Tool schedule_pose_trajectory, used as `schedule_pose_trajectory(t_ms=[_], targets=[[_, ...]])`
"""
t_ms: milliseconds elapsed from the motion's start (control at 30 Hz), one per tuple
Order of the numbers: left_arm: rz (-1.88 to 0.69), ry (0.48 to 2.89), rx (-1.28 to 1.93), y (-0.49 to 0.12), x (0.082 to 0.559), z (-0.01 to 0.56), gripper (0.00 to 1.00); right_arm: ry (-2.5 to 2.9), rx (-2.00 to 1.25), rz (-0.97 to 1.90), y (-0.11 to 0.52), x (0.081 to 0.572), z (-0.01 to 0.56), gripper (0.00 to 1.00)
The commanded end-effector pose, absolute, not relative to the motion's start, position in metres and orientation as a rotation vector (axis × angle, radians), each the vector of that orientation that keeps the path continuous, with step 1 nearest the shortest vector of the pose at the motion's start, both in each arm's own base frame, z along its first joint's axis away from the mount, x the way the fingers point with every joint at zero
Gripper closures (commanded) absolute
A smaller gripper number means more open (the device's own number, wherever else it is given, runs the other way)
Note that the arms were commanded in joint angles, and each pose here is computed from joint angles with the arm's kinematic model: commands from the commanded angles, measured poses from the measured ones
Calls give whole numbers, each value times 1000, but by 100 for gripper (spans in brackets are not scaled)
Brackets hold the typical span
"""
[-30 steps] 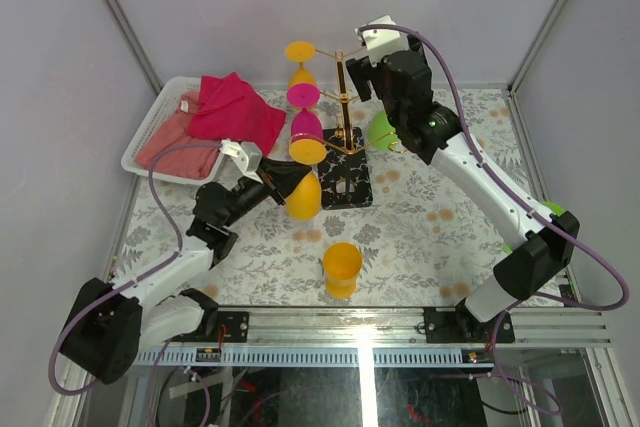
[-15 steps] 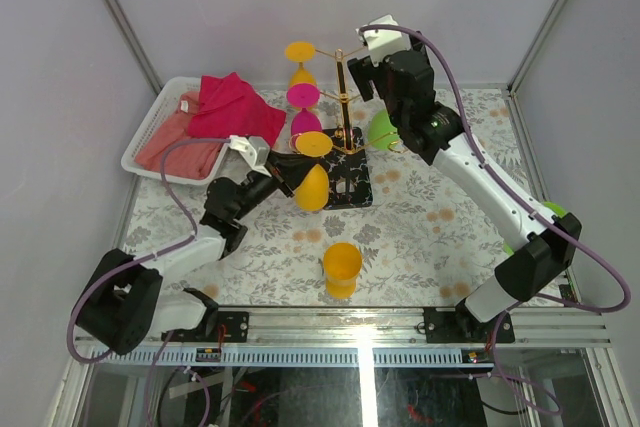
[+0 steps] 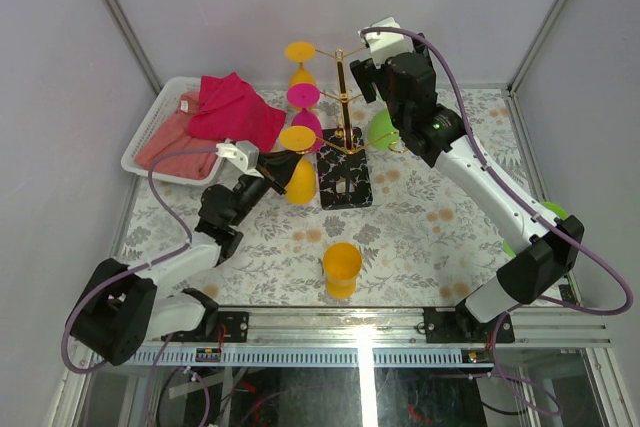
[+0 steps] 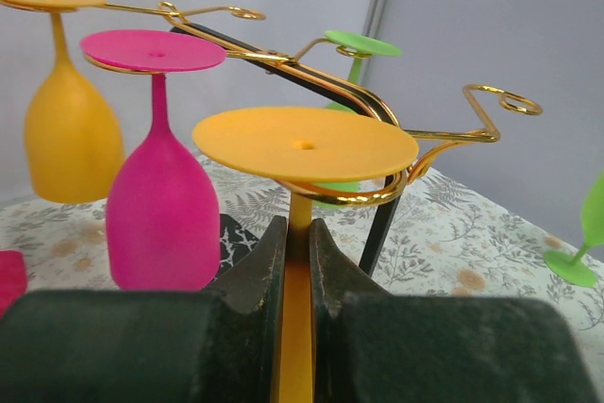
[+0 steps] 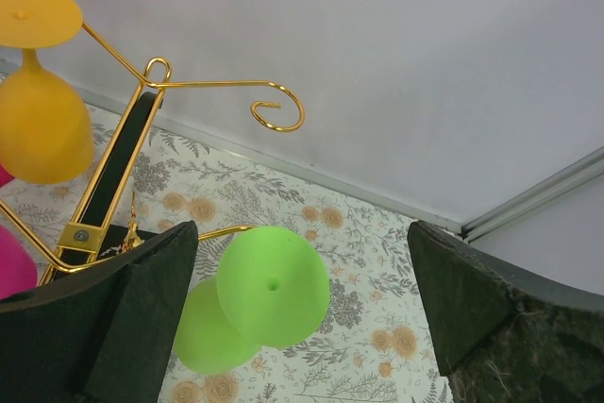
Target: Place the wine glass upside down on the wine glass rack
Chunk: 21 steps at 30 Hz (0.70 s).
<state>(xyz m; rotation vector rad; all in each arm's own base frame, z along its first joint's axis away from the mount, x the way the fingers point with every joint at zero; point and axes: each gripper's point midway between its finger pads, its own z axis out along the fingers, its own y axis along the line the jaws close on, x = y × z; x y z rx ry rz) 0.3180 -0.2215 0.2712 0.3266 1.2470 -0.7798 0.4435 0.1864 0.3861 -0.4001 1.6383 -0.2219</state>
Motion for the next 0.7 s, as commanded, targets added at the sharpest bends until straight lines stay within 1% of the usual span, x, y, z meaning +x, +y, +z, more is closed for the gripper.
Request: schedule_pose_trajectory(t_ms=[0,133,267,533,600,667], targets=[[-675,1203,289,-200,318,281,100,1576,-347,-225,176,439,413,1],[-673,1201,322,-199,309,283,100,1577,-343,-220,177,439,413,1],[-735,1227,438,-216,299,276,100,1579,-341,-210,179,441,411,1],[-829,1242,499,-239,305,274,99,1581,-330,-195,181,442,411,1],[-831,1247,496,-240,307,273,90,1581,-328,-201,180,441,412,1],[-827,1250,495,-239,306,273,76,1579,-326,-204,179,441,413,1]])
